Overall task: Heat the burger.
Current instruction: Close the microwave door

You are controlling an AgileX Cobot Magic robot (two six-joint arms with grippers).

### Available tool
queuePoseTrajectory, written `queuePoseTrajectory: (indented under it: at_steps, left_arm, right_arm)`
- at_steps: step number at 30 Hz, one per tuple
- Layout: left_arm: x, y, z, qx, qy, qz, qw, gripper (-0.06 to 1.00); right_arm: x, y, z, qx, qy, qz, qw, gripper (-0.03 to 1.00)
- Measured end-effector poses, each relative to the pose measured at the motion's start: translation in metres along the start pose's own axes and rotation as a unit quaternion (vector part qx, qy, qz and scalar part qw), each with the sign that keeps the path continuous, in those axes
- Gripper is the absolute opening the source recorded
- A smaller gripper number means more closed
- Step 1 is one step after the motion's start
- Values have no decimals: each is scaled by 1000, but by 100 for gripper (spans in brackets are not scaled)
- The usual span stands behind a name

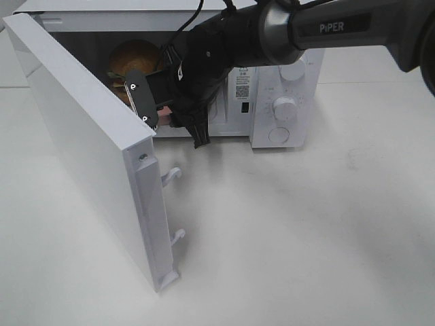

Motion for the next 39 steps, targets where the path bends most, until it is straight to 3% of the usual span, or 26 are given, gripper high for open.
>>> queuePoseTrajectory:
  at_steps: [8, 14, 17, 39]
  left_arm:
    - [0, 0, 0, 0, 0, 0, 1000, 98]
    - [0, 0, 0, 0, 0, 0, 1000, 98]
    - [0, 0, 0, 0, 0, 0, 1000, 98]
    - [0, 0, 0, 0, 0, 0, 1000, 98]
  right_arm:
    - [-14, 12, -1, 27, -9, -9, 1000, 54]
    - [-30, 14, 0, 77, -26, -35, 996, 71]
    - [-36, 21, -1, 85, -26, -30, 996, 74]
    - [-90, 77, -11, 110, -40, -26, 993, 75]
Point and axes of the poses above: a point on each arm's last joint axis where the gripper is mounted, x pointing out along that axis toward the gripper, y along the wrist's bending axis when the last joint is at zero, z = x × y, the point moved 6 cm from there along x, pointing out along that axis toward the gripper, and after that the axes turned 4 degrees about -x, right-handed, at the moved point
